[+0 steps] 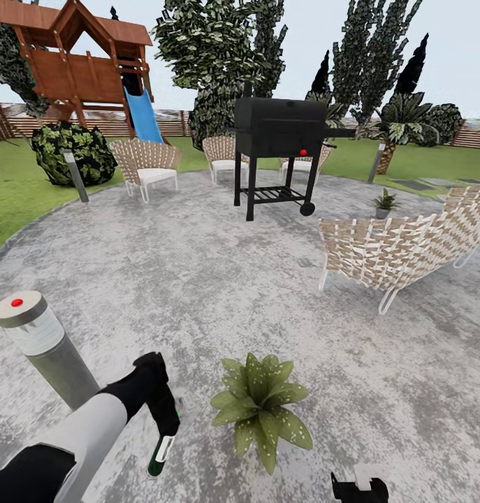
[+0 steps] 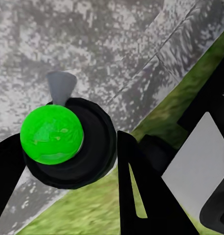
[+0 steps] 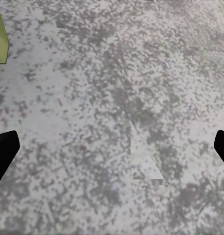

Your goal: Pick up the pesticide atomizer in the garden and spray insectifuge to fully cover both potted plants in the garden.

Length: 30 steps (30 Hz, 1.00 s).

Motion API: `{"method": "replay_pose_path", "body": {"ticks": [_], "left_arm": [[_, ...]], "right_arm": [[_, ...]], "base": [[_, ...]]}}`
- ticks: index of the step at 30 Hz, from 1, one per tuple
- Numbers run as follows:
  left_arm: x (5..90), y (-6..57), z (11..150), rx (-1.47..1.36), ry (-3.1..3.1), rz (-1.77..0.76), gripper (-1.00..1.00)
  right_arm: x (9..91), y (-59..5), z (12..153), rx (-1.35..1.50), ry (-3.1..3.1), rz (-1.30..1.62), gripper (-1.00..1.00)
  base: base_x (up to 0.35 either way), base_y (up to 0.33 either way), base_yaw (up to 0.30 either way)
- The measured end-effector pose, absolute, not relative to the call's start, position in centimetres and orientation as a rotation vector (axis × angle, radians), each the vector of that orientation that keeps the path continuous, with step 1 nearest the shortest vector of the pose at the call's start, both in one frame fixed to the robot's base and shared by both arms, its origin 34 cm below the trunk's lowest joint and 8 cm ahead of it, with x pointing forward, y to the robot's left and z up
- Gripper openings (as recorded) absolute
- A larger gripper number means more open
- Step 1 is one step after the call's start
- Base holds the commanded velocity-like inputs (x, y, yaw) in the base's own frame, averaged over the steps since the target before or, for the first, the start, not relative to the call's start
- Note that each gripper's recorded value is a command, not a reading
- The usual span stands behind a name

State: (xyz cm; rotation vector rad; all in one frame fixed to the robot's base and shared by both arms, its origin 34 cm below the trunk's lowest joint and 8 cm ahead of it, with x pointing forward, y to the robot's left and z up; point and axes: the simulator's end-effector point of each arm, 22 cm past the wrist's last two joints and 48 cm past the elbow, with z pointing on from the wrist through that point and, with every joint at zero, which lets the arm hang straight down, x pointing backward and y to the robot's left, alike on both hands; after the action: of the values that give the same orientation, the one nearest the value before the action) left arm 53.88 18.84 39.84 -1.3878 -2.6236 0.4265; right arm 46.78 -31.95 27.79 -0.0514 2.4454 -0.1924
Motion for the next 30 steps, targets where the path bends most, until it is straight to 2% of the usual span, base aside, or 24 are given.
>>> {"method": "replay_pose_path", "body": {"ticks": [7,18,25,30], "left_arm": [[56.6,17.6,41.7,-1.436,-2.693,0.438,-1.0],[55.8,18.9,41.0,-1.408,-2.682,0.408,-1.0],[55.6,18.7,40.8,-1.416,-2.674,0.403,-1.0],[53.7,20.1,39.4,-1.373,-2.641,0.395,-1.0]], "right_arm": [[46.9,-32.0,27.8,-0.051,2.444,-0.193,1.0],[46.8,-32.0,27.8,-0.052,2.445,-0.192,1.0],[46.8,-31.9,27.8,-0.052,2.445,-0.192,1.0],[46.8,-31.9,27.8,-0.052,2.446,-0.192,1.0]], "base": [[0.0,0.0,-0.019],[0.0,0.0,-0.219],[-0.009,0.19,-0.012],[0.001,0.018,0.0]]}}
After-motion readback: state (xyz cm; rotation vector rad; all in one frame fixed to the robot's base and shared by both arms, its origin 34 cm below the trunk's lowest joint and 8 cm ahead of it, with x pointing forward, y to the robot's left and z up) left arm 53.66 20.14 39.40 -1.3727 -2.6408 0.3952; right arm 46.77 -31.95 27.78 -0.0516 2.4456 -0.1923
